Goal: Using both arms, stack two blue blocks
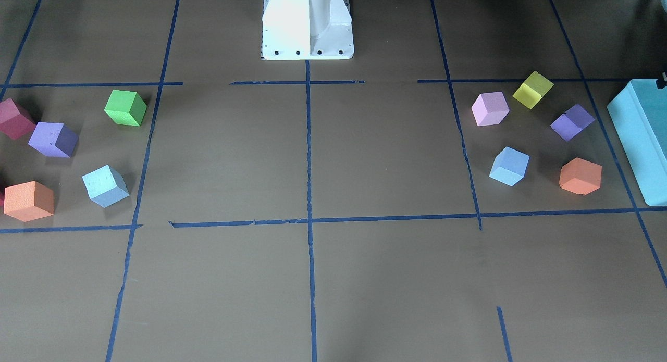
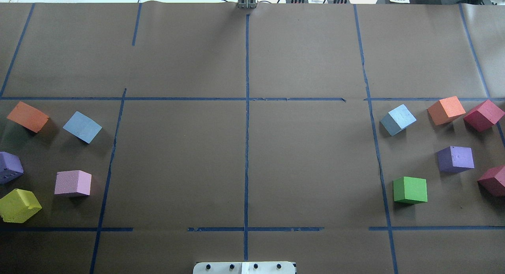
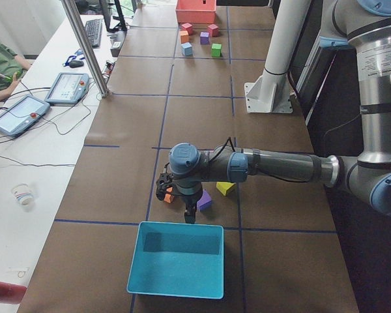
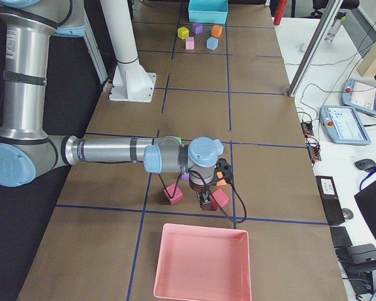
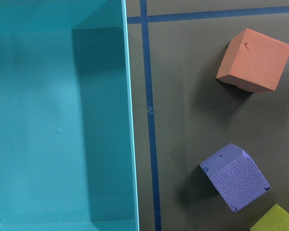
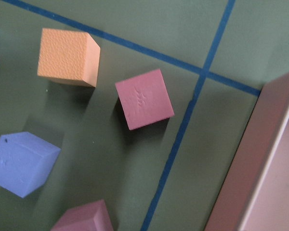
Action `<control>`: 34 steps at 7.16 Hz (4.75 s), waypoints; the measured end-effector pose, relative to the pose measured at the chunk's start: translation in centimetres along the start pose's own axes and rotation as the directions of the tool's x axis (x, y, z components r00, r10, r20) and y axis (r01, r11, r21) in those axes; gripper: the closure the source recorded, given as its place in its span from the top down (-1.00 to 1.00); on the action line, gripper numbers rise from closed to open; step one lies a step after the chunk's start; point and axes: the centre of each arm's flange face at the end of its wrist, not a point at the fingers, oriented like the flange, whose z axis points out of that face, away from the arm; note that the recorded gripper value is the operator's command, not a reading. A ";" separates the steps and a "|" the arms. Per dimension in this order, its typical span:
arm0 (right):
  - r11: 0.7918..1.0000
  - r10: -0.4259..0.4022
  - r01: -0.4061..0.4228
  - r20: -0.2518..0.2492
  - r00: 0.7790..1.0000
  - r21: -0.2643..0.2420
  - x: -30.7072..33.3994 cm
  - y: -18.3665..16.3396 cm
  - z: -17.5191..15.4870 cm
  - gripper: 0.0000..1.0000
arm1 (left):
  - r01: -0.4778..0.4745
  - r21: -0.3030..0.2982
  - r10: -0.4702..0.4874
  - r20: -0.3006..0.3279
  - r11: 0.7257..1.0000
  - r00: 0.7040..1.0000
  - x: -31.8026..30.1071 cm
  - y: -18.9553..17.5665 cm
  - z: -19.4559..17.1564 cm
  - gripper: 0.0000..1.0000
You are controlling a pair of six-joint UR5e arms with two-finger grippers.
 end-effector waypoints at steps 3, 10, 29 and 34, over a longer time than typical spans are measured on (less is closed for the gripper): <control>0.985 -0.167 0.167 -0.019 0.986 0.039 -10.3 -12.2 1.2 1.00 | -0.001 0.001 0.001 0.000 1.000 1.000 0.1 0.0 0.0 1.00; 0.998 -0.011 0.008 -0.052 0.999 -0.055 -26.2 -18.7 11.6 1.00 | -0.001 0.001 0.001 0.000 1.000 1.000 0.1 0.0 -0.1 1.00; 0.898 0.435 -0.436 -0.026 0.900 -0.063 -66.4 -35.4 14.5 0.10 | 0.000 0.002 0.000 -0.002 1.000 1.000 0.1 0.1 -0.1 1.00; 0.898 0.435 -0.436 -0.030 0.900 -0.050 -69.4 -35.1 18.1 0.98 | 0.000 0.003 0.000 -0.005 1.000 1.000 0.1 0.1 -0.1 1.00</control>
